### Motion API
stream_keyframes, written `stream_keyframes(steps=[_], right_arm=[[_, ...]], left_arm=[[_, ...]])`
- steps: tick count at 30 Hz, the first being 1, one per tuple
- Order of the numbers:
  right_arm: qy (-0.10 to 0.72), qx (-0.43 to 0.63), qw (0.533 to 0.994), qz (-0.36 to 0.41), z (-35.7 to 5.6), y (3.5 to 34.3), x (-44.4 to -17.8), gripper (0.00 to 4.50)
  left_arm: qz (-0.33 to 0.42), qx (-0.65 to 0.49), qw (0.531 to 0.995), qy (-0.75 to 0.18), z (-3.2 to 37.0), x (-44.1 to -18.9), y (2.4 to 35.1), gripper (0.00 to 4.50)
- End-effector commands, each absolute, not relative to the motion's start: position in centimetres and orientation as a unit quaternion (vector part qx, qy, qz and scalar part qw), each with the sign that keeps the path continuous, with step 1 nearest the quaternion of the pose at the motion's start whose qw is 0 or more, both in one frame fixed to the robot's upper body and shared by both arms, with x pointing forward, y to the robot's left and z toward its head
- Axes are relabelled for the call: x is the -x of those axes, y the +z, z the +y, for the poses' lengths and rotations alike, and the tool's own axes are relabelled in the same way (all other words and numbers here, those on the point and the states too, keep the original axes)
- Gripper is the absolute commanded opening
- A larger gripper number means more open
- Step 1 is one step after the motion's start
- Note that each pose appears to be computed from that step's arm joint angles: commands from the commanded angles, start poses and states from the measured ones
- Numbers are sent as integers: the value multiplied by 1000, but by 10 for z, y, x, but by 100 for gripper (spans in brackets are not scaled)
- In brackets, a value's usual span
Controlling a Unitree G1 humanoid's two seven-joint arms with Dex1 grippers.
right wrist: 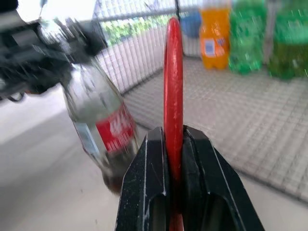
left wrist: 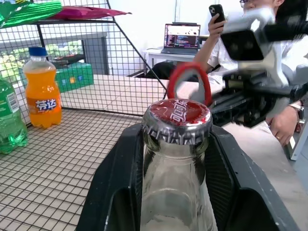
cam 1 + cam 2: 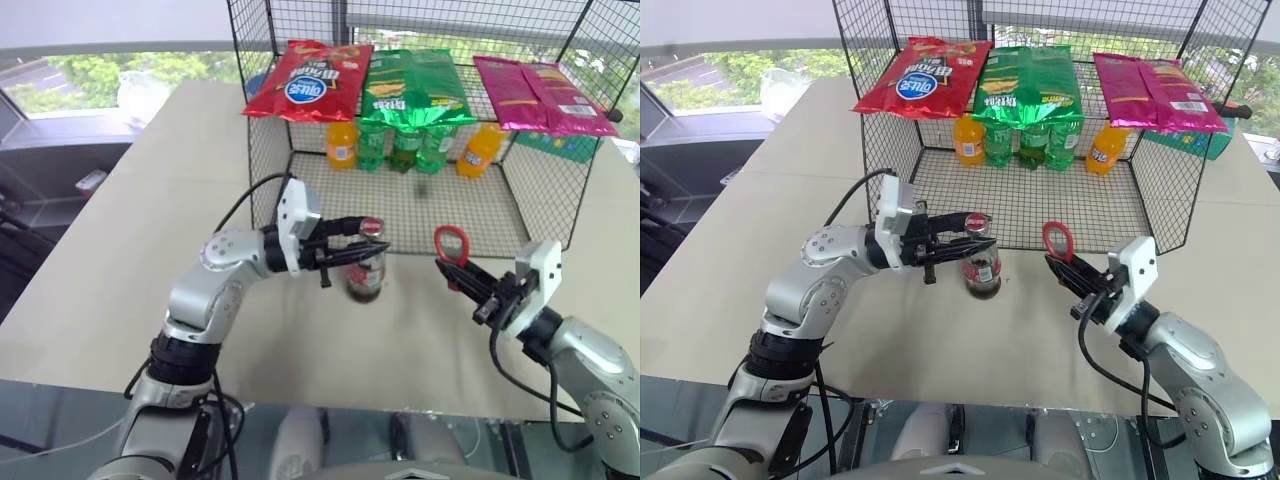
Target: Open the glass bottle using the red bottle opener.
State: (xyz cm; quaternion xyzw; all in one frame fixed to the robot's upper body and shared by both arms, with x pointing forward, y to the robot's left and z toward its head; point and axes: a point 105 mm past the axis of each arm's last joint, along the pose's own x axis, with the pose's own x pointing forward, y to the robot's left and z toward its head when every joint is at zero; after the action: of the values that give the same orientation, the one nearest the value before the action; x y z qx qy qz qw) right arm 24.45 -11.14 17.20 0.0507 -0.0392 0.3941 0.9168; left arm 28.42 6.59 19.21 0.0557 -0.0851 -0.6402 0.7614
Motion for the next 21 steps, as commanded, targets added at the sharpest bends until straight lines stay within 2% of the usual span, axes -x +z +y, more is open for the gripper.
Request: stream_keyframes(steps=[1, 5, 6, 8, 11, 21], right_arm=[[416, -35, 906, -75, -97, 190, -239, 0], [425, -29, 901, -80, -90, 192, -241, 0], [425, -28, 901, -81, -90, 192, -241, 0], [425, -26, 901, -81, -90, 192, -242, 0], [425, -25, 901, -83, -90, 193, -243, 0], [426, -20, 900, -89, -89, 195, -245, 0]], left_arm=[[-67, -56, 757, -648, 67, -283, 178, 118], [-59, -53, 755, -650, 71, -283, 174, 118], [-62, -55, 759, -645, 72, -285, 174, 218], [-66, -60, 766, -637, 72, -288, 174, 296], [-68, -65, 767, -635, 71, -288, 175, 435], [-73, -70, 767, -634, 76, -290, 172, 435]])
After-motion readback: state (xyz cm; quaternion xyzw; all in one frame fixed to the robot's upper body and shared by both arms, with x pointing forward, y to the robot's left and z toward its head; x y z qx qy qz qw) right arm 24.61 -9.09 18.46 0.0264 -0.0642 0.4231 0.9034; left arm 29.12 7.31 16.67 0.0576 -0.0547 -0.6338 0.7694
